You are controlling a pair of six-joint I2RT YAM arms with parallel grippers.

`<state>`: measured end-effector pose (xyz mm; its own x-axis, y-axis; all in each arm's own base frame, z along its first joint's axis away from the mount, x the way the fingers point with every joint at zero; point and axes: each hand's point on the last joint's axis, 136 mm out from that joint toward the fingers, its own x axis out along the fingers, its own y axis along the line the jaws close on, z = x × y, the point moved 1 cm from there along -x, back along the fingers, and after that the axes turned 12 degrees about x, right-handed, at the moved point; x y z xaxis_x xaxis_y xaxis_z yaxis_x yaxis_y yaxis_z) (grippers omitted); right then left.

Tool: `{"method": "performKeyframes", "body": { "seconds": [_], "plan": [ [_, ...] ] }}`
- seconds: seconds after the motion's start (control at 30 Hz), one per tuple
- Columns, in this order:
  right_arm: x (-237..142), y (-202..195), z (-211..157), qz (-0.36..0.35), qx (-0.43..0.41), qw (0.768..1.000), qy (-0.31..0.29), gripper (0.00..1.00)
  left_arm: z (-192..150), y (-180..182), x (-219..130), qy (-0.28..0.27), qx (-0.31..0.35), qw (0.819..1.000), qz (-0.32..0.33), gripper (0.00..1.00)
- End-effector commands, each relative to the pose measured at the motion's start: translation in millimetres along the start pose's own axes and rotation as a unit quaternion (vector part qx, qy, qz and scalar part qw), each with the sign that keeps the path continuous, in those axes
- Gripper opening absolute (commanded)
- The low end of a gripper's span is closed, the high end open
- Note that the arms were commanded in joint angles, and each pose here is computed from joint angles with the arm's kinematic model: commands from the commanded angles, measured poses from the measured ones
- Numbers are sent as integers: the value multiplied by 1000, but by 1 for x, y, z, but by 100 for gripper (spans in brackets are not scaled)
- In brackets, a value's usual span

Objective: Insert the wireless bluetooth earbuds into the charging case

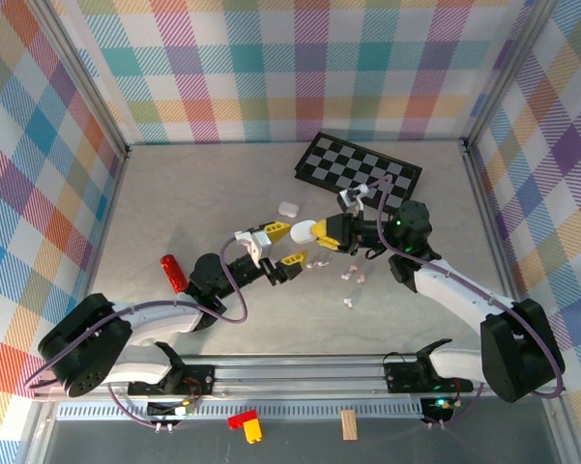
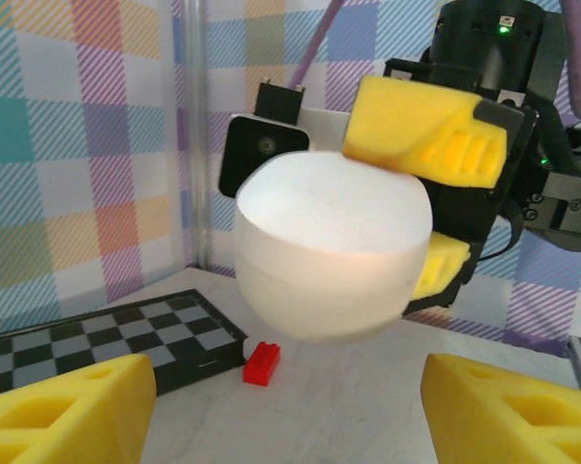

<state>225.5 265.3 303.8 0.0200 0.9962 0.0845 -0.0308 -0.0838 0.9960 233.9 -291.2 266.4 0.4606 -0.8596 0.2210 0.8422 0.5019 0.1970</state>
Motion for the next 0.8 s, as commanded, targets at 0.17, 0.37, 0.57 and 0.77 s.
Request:
{"method": "performKeyframes", "body": {
  "seconds": [0.17,0.37,0.57,0.77],
  "plan": [
    [0,22,-2,36,-16,999,13,8,56,-1,17,-98,32,994,-41,60],
    [1,21,1,43,-3,999,17,7,59,-6,26,-106,60,990,-66,56],
    [1,21,1,48,4,999,16,6,57,-9,29,-106,72,989,-77,54],
    [1,23,1,51,4,999,15,5,53,-10,27,-103,77,989,-78,48]
  ]
}}
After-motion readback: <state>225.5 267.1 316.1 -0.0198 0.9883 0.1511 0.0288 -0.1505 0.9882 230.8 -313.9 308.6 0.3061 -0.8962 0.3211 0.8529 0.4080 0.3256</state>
